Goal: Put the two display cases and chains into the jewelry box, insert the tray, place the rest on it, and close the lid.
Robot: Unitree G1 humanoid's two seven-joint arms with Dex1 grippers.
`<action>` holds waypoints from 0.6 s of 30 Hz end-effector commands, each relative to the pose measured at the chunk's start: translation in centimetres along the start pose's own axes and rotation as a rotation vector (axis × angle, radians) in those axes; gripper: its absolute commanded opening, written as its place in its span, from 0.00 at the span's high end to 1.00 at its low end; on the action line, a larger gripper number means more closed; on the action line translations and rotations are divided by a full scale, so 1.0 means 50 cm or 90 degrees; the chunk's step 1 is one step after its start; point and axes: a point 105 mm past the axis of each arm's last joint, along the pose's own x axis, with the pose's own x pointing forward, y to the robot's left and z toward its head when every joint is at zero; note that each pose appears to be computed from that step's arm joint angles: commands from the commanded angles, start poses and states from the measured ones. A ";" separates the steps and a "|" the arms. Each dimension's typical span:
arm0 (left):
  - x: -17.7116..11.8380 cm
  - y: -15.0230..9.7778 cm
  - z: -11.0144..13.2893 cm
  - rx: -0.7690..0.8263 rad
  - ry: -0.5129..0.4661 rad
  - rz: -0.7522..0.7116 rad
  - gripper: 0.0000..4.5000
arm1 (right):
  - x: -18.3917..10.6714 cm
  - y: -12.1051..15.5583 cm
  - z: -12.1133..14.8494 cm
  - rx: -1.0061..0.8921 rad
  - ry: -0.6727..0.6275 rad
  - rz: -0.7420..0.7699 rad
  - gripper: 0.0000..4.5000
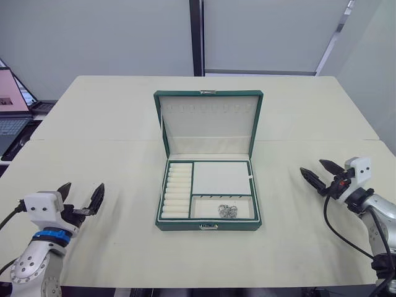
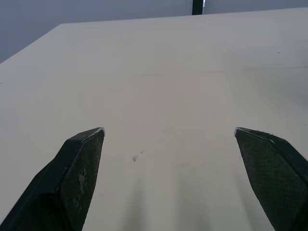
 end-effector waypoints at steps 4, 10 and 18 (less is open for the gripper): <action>0.015 -0.022 0.052 0.006 -0.056 -0.045 0.00 | 0.033 0.009 0.087 -0.029 -0.056 0.047 0.00; -0.017 -0.079 0.068 -0.010 -0.044 -0.179 0.00 | 0.055 0.038 0.151 -0.022 -0.046 0.149 0.00; -0.094 -0.114 0.114 -0.004 -0.035 -0.292 0.00 | 0.126 0.077 0.237 -0.037 -0.052 0.263 0.29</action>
